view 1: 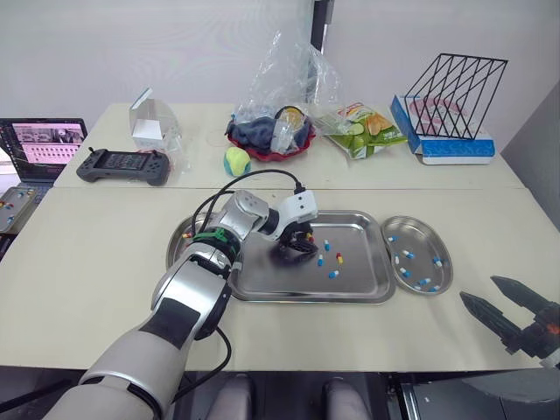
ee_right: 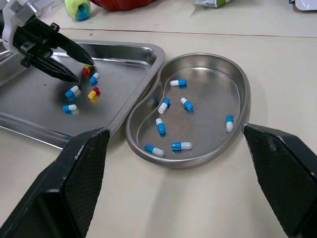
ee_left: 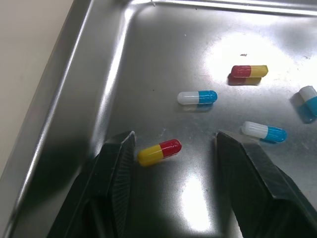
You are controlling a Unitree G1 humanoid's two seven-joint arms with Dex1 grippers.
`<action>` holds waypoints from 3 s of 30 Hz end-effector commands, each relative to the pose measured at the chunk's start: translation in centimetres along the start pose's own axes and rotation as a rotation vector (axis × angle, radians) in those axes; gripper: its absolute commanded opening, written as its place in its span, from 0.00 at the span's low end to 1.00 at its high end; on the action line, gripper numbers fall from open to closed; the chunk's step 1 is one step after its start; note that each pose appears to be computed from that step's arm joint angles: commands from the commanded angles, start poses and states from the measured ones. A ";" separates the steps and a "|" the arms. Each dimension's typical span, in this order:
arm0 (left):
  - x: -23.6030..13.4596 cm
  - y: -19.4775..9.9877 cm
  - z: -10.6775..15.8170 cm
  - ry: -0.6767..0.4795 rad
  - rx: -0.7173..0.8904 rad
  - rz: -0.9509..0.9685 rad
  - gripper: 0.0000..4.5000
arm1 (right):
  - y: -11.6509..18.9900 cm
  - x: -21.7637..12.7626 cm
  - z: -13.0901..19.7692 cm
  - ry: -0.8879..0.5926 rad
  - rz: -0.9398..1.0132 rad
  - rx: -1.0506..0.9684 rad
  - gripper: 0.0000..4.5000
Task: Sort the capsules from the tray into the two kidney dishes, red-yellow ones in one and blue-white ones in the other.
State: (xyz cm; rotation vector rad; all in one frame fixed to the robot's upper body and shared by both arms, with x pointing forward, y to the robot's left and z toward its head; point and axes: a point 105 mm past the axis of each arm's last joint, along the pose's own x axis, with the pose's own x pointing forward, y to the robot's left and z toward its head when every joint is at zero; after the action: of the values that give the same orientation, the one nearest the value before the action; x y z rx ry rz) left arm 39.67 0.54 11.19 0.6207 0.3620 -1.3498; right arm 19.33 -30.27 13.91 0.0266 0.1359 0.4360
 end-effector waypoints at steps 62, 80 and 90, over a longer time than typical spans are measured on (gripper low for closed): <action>-21.8 -0.9 -10.1 0.069 -0.379 0.384 0.23 | 0.3 4.0 1.7 -0.004 0.172 -0.065 1.00; -29.5 -3.3 -8.0 -0.331 -0.236 0.534 1.00 | -1.6 4.3 2.7 -0.001 0.186 -0.096 1.00; -32.7 -8.3 -14.4 -0.444 -0.380 0.818 1.00 | -3.9 4.9 1.9 -0.024 0.142 -0.076 1.00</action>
State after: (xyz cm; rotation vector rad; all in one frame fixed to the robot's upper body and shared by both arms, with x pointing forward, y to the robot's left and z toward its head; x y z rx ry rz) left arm 26.80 34.08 15.09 0.0419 0.0589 -0.5845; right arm 25.45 -31.67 14.05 -0.0049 0.1368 0.5785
